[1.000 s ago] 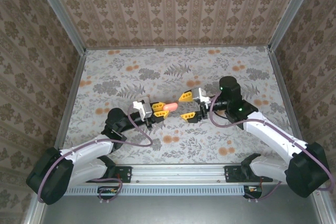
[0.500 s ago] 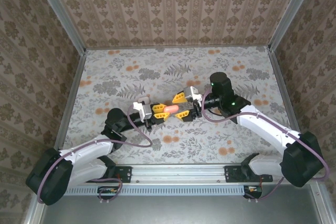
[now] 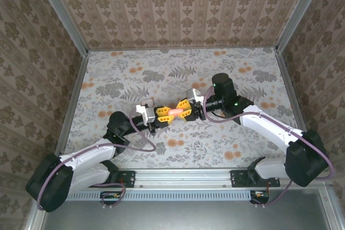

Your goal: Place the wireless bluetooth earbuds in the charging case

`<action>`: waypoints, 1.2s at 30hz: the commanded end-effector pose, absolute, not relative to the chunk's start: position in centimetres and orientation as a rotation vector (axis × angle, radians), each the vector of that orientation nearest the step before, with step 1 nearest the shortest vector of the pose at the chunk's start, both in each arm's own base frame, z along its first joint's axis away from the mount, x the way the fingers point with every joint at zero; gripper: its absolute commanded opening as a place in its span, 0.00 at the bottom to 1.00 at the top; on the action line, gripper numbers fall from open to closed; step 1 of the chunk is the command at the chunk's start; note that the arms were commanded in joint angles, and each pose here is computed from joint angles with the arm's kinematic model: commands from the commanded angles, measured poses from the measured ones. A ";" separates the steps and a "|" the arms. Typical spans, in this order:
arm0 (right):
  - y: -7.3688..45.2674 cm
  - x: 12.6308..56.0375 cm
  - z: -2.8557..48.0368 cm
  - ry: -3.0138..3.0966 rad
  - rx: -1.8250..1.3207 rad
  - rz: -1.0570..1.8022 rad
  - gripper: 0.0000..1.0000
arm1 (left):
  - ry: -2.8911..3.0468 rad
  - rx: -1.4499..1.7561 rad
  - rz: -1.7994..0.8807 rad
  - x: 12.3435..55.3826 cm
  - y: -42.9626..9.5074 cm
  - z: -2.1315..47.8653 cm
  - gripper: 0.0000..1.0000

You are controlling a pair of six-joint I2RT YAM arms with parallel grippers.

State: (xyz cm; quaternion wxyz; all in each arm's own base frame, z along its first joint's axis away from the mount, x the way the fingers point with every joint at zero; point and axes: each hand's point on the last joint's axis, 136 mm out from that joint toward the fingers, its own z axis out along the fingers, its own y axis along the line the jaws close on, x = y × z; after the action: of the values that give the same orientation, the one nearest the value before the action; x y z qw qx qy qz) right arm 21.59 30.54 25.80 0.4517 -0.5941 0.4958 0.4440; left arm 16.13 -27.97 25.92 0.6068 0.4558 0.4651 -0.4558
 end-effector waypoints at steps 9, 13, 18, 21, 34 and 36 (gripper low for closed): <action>30.4 20.9 26.5 1.189 -1.509 1.084 0.26 | 1.024 1.033 -1.026 16.1 -27.8 28.0 0.27; 29.5 21.7 25.7 1.329 -1.494 1.033 0.26 | 1.152 0.968 -0.934 18.2 -27.4 27.0 0.60; 28.1 23.5 24.1 1.598 -1.429 0.983 0.26 | 1.324 0.849 -0.820 21.1 -26.2 25.2 0.89; 27.9 24.5 23.3 1.734 -1.358 1.022 0.27 | 1.402 0.757 -0.768 22.4 -25.1 24.0 0.98; 30.3 30.5 16.6 2.258 -1.065 1.180 0.27 | 1.662 0.395 -0.512 25.6 -17.1 21.1 1.00; 30.7 31.2 15.2 2.338 -1.023 1.207 0.27 | 1.698 0.364 -0.494 25.8 -16.2 20.6 1.00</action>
State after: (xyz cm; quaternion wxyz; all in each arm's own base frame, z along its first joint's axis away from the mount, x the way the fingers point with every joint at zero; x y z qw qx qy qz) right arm 30.60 30.51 16.11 0.2072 -0.4060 0.7883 0.4131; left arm 25.18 -18.19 22.63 0.6467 0.1992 0.6950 -0.2431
